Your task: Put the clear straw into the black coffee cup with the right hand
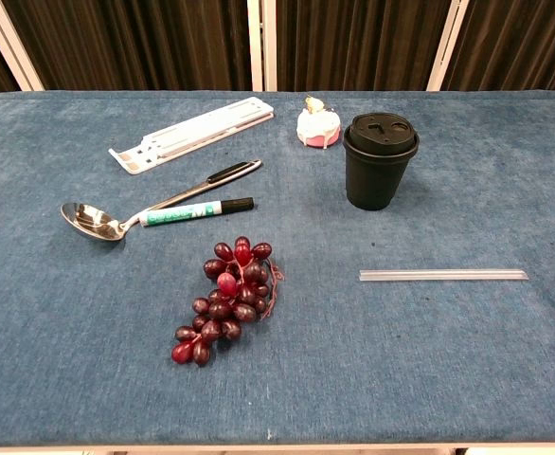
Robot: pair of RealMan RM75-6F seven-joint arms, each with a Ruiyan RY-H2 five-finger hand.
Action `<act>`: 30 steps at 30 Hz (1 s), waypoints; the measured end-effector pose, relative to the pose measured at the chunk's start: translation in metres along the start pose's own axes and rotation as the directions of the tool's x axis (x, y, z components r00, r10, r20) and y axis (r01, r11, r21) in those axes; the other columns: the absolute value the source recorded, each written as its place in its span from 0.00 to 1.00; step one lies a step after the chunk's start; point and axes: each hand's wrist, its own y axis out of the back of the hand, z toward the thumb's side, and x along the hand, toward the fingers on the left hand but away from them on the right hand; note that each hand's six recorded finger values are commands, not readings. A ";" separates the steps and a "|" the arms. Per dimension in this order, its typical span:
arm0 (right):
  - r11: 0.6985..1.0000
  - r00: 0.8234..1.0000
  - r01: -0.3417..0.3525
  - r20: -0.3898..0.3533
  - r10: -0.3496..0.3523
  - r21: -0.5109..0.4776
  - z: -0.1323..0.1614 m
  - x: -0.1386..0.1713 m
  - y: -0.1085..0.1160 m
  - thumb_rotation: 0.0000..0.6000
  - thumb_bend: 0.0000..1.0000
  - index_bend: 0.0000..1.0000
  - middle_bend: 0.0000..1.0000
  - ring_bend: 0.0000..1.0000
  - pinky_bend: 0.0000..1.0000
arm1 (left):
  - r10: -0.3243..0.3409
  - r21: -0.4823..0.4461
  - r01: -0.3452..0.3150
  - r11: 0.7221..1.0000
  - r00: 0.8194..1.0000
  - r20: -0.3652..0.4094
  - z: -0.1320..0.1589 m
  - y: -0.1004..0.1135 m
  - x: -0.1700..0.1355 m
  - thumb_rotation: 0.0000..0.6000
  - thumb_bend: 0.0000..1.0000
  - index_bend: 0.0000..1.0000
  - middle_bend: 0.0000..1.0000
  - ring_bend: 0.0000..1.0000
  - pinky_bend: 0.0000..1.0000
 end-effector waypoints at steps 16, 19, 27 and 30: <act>0.995 0.973 -0.081 -0.212 0.091 0.053 0.071 -0.015 -0.027 1.00 0.23 0.15 0.17 0.12 0.24 | 0.019 -0.019 -0.019 1.000 1.000 0.007 0.003 -0.001 -0.006 1.00 0.06 0.02 0.06 0.00 0.00; 0.987 0.955 -0.117 -0.261 0.142 0.108 0.096 -0.022 -0.044 1.00 0.23 0.20 0.18 0.14 0.27 | 0.022 -0.019 -0.022 1.000 1.000 0.007 0.002 -0.002 -0.007 1.00 0.06 0.02 0.06 0.00 0.00; 0.960 0.903 -0.180 -0.352 0.248 0.215 0.166 -0.042 -0.099 1.00 0.29 0.35 0.19 0.14 0.29 | 0.020 -0.028 -0.020 0.999 1.000 0.000 -0.001 -0.006 -0.007 1.00 0.06 0.02 0.06 0.01 0.00; 0.956 0.894 -0.184 -0.366 0.260 0.230 0.184 -0.049 -0.114 1.00 0.35 0.43 0.20 0.15 0.31 | 0.018 -0.030 -0.018 0.999 1.000 0.000 -0.001 -0.007 -0.008 1.00 0.06 0.02 0.06 0.01 0.00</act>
